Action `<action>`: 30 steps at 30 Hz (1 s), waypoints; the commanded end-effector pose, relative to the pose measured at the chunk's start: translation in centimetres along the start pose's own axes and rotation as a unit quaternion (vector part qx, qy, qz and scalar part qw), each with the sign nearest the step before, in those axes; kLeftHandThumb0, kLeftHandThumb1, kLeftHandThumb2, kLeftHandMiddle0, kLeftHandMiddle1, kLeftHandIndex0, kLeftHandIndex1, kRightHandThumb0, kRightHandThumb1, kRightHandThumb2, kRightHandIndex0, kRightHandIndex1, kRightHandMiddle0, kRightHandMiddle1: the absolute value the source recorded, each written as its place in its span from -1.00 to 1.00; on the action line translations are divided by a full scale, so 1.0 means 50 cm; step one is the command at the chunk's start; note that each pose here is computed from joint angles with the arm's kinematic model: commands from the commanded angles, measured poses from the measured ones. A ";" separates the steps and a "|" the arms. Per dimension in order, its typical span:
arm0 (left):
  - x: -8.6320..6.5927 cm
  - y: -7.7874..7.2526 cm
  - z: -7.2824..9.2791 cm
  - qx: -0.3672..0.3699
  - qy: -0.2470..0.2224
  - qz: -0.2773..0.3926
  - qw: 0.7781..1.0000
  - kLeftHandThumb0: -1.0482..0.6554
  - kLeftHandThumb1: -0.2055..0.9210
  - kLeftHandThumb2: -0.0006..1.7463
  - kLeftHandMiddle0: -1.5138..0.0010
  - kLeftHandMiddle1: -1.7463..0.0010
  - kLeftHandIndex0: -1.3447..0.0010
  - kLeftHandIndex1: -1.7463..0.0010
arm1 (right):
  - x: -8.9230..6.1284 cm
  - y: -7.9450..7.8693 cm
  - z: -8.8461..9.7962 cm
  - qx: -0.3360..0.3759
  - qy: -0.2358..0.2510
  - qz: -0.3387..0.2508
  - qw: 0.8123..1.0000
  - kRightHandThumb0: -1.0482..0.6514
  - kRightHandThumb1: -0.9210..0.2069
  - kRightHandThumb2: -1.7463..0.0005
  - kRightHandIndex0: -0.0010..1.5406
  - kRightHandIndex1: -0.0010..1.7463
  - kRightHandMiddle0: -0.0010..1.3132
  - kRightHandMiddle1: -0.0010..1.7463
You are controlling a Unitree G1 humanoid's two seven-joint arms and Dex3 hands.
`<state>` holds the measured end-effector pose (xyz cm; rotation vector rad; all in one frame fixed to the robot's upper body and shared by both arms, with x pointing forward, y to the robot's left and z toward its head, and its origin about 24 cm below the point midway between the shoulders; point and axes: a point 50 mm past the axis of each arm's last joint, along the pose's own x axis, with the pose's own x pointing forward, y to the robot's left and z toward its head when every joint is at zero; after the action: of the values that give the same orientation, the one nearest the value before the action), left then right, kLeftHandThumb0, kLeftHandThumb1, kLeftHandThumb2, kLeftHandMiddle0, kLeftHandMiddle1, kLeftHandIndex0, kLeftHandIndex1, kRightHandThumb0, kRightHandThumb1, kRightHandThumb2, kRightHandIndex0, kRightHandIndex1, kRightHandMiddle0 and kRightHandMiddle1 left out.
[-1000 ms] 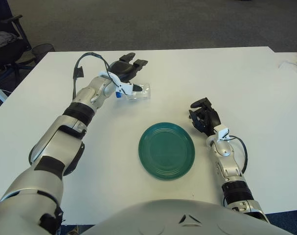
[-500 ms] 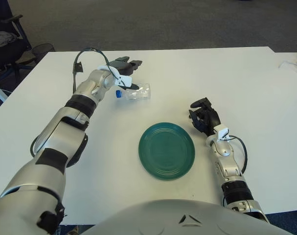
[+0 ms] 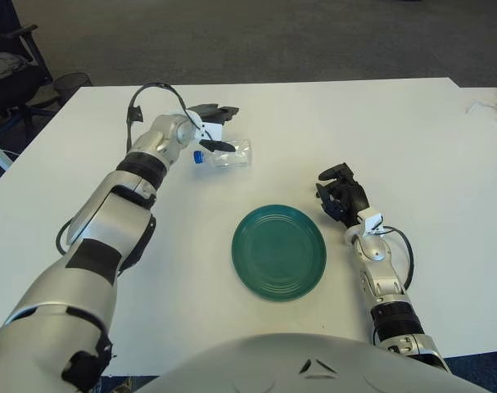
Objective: Put the bottle into the plate.
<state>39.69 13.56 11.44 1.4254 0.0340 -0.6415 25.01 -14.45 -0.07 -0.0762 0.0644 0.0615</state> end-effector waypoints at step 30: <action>0.022 -0.038 0.015 -0.018 -0.008 -0.024 1.000 -0.82 1.00 -0.31 1.00 1.00 1.00 1.00 | -0.051 -0.001 -0.095 0.015 0.124 0.001 0.992 0.23 -1.00 0.47 -0.71 0.85 -0.67 0.87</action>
<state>39.22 12.76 8.58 1.3776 0.1018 -0.7034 24.99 -14.56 -0.11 -0.0722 0.0641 0.0644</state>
